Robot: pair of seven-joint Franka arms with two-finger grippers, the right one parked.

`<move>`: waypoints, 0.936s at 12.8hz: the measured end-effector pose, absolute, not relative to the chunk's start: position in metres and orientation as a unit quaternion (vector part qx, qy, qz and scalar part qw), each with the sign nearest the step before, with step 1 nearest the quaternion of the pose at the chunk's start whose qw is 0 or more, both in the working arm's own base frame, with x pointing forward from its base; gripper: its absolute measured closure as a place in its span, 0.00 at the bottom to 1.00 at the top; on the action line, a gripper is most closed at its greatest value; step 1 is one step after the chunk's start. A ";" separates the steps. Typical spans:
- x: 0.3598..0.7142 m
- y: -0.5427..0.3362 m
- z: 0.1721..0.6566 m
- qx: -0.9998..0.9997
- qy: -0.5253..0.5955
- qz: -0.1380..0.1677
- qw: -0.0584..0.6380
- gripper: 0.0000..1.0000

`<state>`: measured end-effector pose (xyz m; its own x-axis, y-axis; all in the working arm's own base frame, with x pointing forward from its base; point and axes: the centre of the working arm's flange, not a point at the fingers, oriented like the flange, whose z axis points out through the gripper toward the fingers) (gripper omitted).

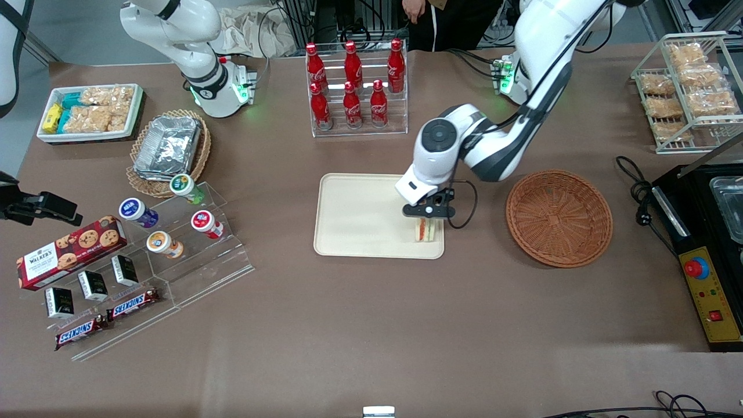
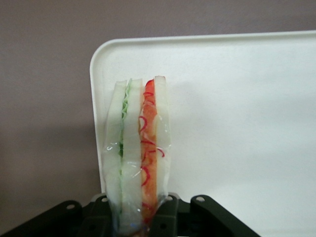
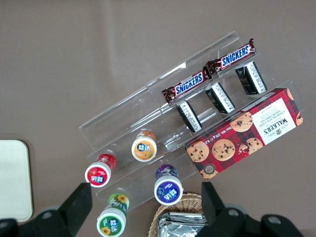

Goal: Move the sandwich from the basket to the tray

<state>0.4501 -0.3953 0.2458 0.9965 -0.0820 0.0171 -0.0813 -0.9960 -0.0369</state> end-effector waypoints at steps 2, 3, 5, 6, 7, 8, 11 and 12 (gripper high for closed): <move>0.444 -0.399 0.223 -0.999 0.039 -0.012 0.030 0.79; 0.444 -0.400 0.219 -0.999 0.038 -0.011 0.030 0.73; 0.446 -0.401 0.221 -0.999 0.038 -0.013 0.029 0.53; 0.447 -0.402 0.222 -0.999 0.037 -0.015 0.028 0.42; 0.450 -0.402 0.225 -0.999 0.036 -0.016 0.028 0.31; 0.455 -0.402 0.230 -0.999 0.033 -0.016 0.034 0.22; 0.479 -0.406 0.279 -0.998 -0.003 -0.008 0.055 0.00; 0.489 -0.408 0.312 -0.998 -0.023 -0.005 0.054 0.00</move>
<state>0.4891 -0.4080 0.3123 0.9989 0.0453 0.0128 0.0464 -0.9930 -0.1083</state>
